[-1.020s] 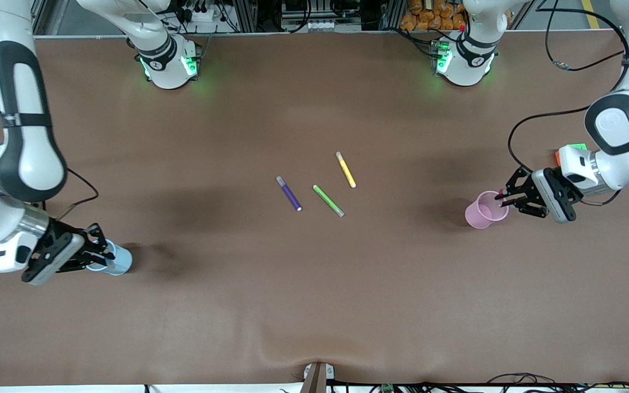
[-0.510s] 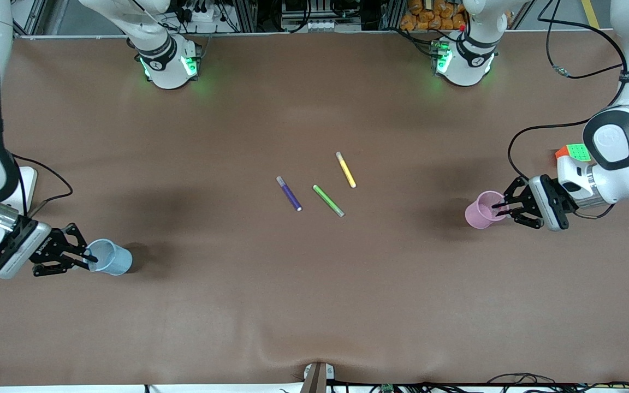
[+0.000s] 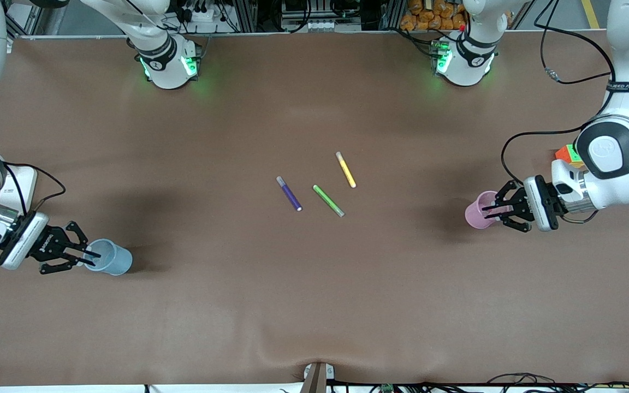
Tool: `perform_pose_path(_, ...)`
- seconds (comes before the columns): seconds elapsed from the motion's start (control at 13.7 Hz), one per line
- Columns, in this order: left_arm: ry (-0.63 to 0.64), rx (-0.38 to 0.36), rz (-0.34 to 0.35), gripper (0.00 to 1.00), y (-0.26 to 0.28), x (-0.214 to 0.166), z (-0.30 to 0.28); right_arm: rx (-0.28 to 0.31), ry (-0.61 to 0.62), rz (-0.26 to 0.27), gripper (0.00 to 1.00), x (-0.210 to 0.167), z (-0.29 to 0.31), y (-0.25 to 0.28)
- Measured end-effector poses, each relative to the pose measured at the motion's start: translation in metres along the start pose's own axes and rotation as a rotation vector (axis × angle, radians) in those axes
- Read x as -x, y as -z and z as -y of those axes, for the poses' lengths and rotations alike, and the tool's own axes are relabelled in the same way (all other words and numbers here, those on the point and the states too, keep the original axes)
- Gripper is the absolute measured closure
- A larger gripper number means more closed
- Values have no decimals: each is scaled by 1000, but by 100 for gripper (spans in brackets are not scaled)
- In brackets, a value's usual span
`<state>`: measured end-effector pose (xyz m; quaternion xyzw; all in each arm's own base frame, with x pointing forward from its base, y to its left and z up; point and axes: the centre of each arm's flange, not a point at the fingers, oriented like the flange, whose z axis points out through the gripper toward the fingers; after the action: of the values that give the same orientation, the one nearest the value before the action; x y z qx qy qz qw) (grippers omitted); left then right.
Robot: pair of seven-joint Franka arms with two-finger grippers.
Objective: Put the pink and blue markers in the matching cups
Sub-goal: 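Carry the pink marker over the pink cup while the right gripper carries blue, then open the right gripper over the blue cup while the left gripper releases pink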
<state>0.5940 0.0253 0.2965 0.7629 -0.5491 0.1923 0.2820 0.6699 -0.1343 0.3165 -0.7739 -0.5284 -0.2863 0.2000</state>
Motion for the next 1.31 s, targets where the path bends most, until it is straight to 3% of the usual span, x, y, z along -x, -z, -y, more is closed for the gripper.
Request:
perform_pose_path(0.36,9,68,-33,83,-1,29,-1,-17,78,-61,82,24,0,-16)
perform_pose_path(0.73,-37,78,-39,83,-3,31,0,-18,70,-64,82,40,-1,-17)
perform_pose_path(0.8,-41,80,-40,83,-4,31,0,-19,66,-64,78,43,-1,-19)
perform_pose_path(0.95,-42,85,-42,83,-7,33,0,-19,62,-68,58,44,-1,-20)
perform_pose_path(1.31,-40,107,-48,83,-8,34,-2,-7,26,-72,2,23,-12,-6)
